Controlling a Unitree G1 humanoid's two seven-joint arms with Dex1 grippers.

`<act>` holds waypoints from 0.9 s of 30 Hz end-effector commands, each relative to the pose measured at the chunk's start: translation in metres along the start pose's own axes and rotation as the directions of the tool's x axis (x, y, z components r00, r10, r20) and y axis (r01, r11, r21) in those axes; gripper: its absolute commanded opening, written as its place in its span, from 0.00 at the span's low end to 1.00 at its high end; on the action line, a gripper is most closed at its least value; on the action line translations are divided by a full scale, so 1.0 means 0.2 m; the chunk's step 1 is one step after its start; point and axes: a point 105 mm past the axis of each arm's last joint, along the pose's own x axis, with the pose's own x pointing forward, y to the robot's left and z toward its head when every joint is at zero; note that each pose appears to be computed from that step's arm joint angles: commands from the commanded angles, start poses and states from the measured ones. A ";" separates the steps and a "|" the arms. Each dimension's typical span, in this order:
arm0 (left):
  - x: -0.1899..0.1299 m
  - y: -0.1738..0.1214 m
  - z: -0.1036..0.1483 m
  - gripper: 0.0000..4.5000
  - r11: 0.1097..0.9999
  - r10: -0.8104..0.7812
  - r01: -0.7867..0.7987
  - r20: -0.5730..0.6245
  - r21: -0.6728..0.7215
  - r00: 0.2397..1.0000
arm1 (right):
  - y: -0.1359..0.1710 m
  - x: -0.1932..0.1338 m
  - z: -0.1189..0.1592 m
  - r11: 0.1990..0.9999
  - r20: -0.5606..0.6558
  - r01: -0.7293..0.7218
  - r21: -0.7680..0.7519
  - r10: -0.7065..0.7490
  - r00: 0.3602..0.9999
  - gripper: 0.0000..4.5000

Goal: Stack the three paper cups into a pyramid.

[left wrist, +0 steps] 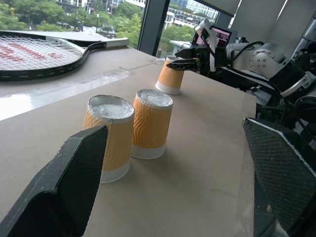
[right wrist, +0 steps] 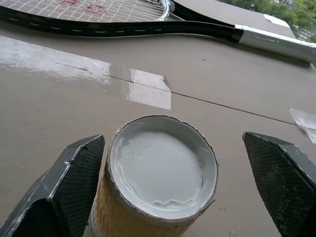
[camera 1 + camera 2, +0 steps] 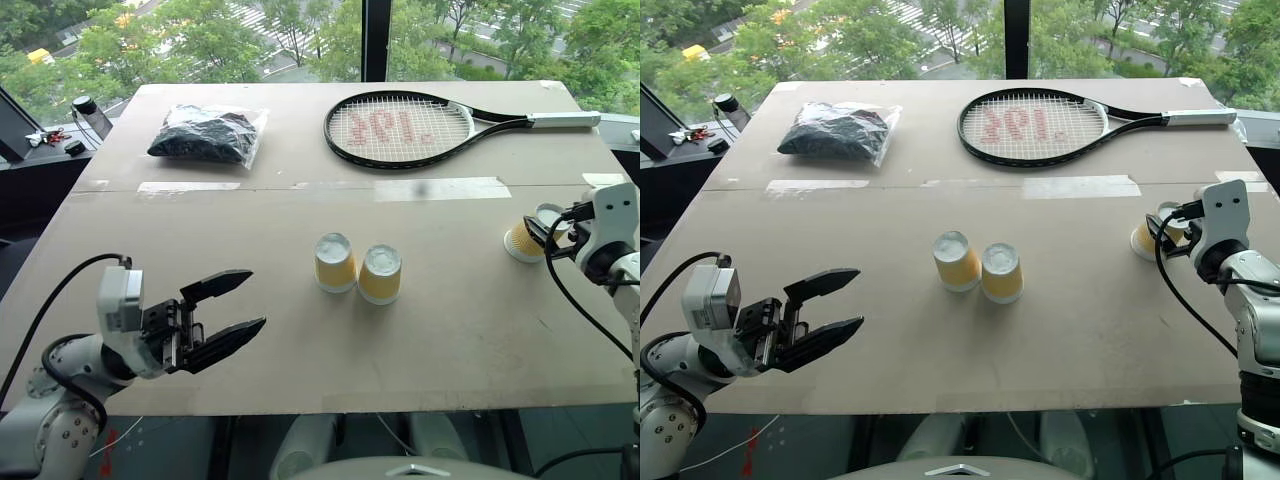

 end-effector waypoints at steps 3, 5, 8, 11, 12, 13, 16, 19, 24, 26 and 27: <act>0.01 -0.01 0.01 1.00 1.000 -0.016 0.016 0.011 0.017 1.000 | -0.05 0.00 -0.01 0.997 0.012 0.031 0.074 -0.032 0.999 0.93; 0.02 -0.01 0.01 1.00 1.000 -0.015 0.015 0.012 0.016 1.000 | -0.04 0.00 -0.03 0.996 0.002 0.022 0.089 -0.022 1.000 0.82; 0.02 -0.02 0.02 1.00 1.000 -0.013 0.013 0.014 0.015 1.000 | -0.02 0.00 -0.04 0.997 0.006 -0.011 0.080 0.010 1.000 0.53; 0.02 -0.02 0.02 1.00 1.000 -0.005 0.004 0.020 0.013 1.000 | 0.03 0.00 0.03 0.993 0.064 -0.087 0.073 0.083 0.995 0.50; 0.01 -0.02 0.02 1.00 1.000 0.000 0.000 0.023 0.011 1.000 | 0.05 0.00 0.07 0.990 0.096 -0.124 0.074 0.117 0.989 0.50; 0.01 -0.01 0.04 1.00 1.000 0.012 -0.012 0.041 0.006 0.999 | 0.13 -0.01 0.13 0.975 0.145 -0.210 0.067 0.199 0.969 0.50; 0.01 0.01 0.08 1.00 0.999 0.035 -0.035 0.088 -0.001 0.995 | 0.31 -0.05 0.28 0.912 0.233 -0.410 0.025 0.393 0.889 0.50; 0.00 0.02 0.14 1.00 0.999 0.042 -0.045 0.137 0.017 0.990 | 0.53 -0.10 0.46 0.798 0.315 -0.601 -0.040 0.581 0.750 0.50; -0.04 0.01 0.19 1.00 0.994 0.044 -0.061 0.188 0.090 0.981 | 0.77 -0.14 0.60 0.647 0.289 -0.748 -0.145 0.751 0.594 0.50; -0.07 -0.01 0.18 1.00 0.998 0.029 -0.039 0.181 0.056 0.983 | 0.86 -0.16 0.64 0.591 0.267 -0.784 -0.191 0.800 0.538 0.50; -0.08 -0.02 0.18 1.00 0.999 0.022 -0.029 0.175 0.036 0.984 | 0.90 -0.17 0.65 0.571 0.257 -0.794 -0.208 0.815 0.519 0.50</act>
